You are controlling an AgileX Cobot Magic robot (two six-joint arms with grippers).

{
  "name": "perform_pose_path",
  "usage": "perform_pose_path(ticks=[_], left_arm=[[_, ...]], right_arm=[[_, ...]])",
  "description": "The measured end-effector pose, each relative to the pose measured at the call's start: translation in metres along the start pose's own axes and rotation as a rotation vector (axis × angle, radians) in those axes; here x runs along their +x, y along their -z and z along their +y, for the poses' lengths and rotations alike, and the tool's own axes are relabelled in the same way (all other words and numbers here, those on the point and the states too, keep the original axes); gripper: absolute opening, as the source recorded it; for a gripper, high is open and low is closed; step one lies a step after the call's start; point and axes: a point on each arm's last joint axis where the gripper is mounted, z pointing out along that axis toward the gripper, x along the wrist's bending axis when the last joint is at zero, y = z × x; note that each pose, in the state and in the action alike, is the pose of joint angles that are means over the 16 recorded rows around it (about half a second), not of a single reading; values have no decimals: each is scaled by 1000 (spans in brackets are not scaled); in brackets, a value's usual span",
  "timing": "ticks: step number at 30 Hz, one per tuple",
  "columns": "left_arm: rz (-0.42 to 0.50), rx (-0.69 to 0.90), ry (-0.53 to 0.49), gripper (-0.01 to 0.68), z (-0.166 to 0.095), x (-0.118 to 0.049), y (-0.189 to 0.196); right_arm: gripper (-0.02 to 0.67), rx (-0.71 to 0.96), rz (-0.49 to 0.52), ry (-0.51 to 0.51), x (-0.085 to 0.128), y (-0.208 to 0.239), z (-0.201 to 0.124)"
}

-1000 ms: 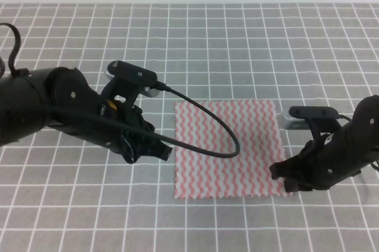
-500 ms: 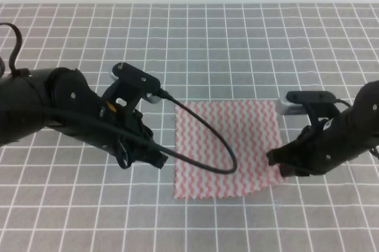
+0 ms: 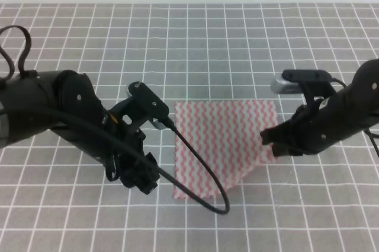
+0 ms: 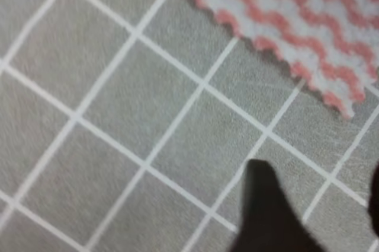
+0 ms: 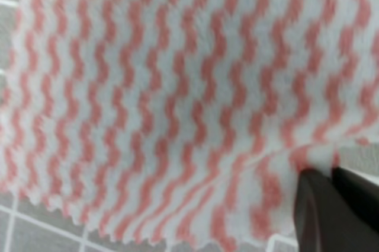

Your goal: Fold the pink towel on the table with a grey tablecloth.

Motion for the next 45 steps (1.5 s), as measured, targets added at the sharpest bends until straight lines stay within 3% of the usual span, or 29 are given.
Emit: perform_pose_path(ticks=[8,21,29,45], left_arm=[[-15,-12,-154,417,9,-10,0],[-28,-27,-361,425,29,-51,-23],[-9,-32,-383,424,33,-58,-33],[26,-41,-383,420,35,-53,-48]], right_arm=[[-16,-29,8,6,3,5,9],[-16,-59,10,11,5,9,14],[-16,-86,15,20,8,14,22],[-16,-110,15,34,10,20,29]])
